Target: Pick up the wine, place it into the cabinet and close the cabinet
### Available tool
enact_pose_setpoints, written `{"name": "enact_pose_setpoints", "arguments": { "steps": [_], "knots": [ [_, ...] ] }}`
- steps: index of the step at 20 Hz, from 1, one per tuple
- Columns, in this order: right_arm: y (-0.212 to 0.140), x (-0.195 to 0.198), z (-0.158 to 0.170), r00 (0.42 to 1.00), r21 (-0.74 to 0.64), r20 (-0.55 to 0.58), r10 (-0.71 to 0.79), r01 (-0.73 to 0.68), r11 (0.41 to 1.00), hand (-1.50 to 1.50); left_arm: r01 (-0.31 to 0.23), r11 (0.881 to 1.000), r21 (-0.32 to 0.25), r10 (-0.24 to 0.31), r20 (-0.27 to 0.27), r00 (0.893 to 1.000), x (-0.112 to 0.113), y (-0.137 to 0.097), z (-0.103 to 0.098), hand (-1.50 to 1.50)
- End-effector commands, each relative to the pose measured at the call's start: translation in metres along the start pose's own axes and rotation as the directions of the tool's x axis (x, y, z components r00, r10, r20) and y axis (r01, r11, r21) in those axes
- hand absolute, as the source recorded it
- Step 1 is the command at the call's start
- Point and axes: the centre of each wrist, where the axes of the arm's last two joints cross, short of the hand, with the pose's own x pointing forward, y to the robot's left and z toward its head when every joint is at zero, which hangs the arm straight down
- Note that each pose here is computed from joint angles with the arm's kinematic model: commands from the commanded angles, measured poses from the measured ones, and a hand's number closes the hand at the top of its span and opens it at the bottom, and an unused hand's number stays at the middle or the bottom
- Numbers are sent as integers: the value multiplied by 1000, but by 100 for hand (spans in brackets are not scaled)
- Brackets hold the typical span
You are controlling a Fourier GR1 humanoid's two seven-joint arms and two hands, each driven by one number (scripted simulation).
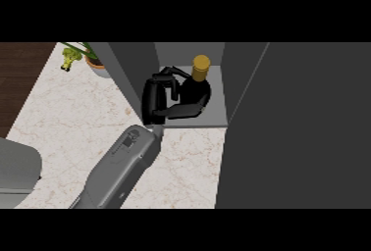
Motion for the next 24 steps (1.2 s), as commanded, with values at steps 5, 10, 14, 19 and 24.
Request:
{"name": "enact_pose_setpoints", "arguments": {
  "steps": [5, 10, 14, 19, 24],
  "knots": [
    [-8, 3, 6, 997, 37, 48, -63, 61, 997, -150, -32, 999, 4, 32, -66, 997, -6, 21, -30, 150],
    [-2, 10, 20, 997, 46, 38, -67, 65, 997, -150, 44, 999, 11, -42, -81, 996, -13, 7, -39, 150],
    [-4, 6, 9, 998, 52, 27, -52, 51, 997, -150, 44, 999, 14, -43, -69, 997, -5, -2, -52, 150],
    [2, -5, 19, 996, 37, 46, -76, 75, 996, -150, 96, 994, 50, -96, 7, 995, -6, 2, -62, 150],
    [-3, 9, 14, 997, 52, 46, -60, 57, 997, -150, 130, 988, 84, -133, 38, 990, -13, 22, -66, 150]
  ]
}}
